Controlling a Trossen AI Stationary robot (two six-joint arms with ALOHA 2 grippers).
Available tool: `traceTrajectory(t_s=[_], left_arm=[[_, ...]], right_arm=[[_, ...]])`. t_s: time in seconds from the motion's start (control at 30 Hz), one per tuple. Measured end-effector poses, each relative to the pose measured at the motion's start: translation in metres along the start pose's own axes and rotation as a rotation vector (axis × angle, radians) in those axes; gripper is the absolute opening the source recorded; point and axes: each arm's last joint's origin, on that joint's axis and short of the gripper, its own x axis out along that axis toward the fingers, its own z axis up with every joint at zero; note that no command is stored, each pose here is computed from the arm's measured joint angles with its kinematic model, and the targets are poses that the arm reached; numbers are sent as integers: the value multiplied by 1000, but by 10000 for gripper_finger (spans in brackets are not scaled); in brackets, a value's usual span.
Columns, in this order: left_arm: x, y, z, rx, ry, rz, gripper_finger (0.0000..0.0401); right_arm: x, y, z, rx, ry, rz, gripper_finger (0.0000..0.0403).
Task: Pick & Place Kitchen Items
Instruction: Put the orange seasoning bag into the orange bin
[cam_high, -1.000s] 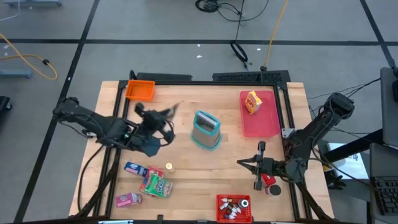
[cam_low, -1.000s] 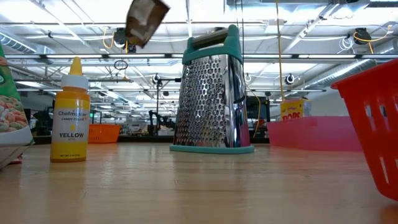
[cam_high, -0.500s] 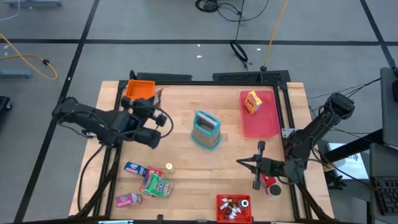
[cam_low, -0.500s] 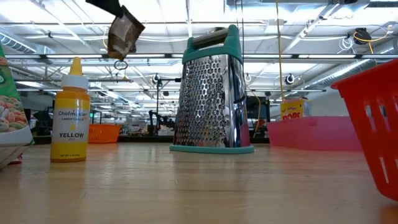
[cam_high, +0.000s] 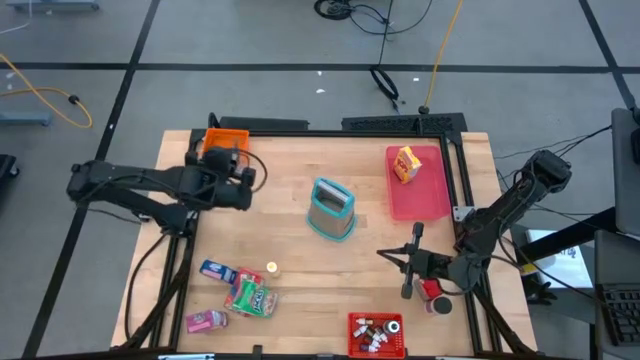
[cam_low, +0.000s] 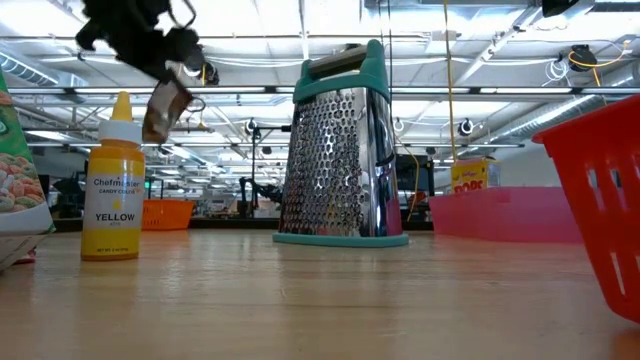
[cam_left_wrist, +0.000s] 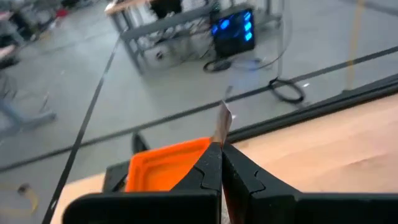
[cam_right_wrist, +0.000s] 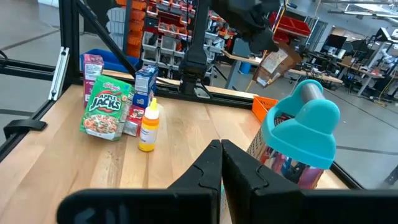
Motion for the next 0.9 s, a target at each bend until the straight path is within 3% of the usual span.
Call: traceTrajectory(t_s=[0.27,0.6,0.9], left_arm=[[42,16,-11,-59,53,73,0],[105,30,-10,-99,89,23,0],[135,50,-26,-149,69,53,0]], right_arm=[[2,-2,0,-47,2,-11,2],[9,-7,-1,-82,16,-47,4],[10,-8,-2,-133,21,-48,4]])
